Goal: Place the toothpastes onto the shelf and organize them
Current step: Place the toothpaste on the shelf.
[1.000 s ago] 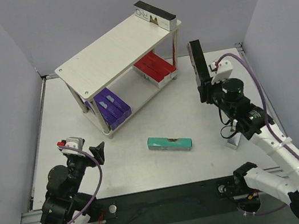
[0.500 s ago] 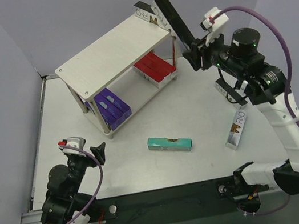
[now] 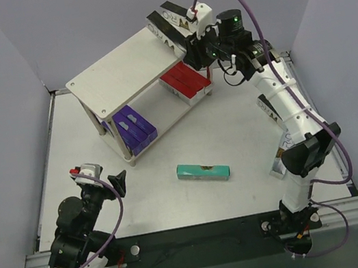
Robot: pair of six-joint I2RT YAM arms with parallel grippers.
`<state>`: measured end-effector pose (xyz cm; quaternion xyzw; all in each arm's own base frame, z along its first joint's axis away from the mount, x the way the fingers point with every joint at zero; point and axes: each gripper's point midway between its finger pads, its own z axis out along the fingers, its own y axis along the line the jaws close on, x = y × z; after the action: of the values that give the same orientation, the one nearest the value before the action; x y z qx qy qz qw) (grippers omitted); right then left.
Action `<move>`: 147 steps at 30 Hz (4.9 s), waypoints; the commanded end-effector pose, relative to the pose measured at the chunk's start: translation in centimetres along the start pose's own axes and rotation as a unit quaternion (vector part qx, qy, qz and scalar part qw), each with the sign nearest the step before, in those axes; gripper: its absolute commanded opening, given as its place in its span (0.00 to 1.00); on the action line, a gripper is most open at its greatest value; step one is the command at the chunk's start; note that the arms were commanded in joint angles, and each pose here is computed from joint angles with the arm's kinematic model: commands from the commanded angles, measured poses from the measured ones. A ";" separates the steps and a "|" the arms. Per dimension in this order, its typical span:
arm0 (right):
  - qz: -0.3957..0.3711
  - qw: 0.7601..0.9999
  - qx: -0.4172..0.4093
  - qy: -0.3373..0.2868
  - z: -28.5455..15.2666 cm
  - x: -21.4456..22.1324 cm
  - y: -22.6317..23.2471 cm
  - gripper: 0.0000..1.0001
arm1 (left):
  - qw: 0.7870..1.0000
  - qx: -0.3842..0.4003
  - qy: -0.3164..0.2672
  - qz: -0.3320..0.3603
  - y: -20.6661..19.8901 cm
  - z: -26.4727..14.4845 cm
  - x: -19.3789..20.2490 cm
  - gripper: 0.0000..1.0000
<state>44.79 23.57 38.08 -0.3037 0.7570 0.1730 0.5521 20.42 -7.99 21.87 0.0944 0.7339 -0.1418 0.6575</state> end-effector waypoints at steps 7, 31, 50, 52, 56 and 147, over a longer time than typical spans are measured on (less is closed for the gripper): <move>-0.024 0.997 0.025 -0.063 1.6 -4.6 -2.1 0.47 | 1.000 -0.002 -0.027 0.001 0.1 0.1 -1.4 0.88; 0.000 0.990 0.072 -0.119 -0.2 -4.9 -2.7 0.50 | 1.000 0.010 -0.022 0.003 -0.3 0.2 -1.2 0.88; -0.033 0.986 0.106 -0.123 1.6 -4.9 -5.0 0.37 | 1.000 0.010 -0.020 0.004 -0.3 0.3 -1.1 0.88; -0.035 0.986 0.105 -0.122 1.8 -4.8 -5.3 0.38 | 1.000 0.010 -0.021 0.004 -0.3 0.3 -1.2 0.88; -0.036 0.985 0.110 -0.124 2.1 -4.7 -6.1 0.38 | 1.000 0.009 -0.020 0.004 -0.3 0.4 -1.2 0.88; 0.029 0.979 0.096 -0.179 9.1 -5.3 -1.0 0.83 | 1.000 0.006 -0.020 0.004 -0.2 0.4 -1.1 0.88</move>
<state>52.30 29.72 36.42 -0.2190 0.7026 0.1704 0.6553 20.53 -8.21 21.34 0.0988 0.7398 -0.1431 0.6500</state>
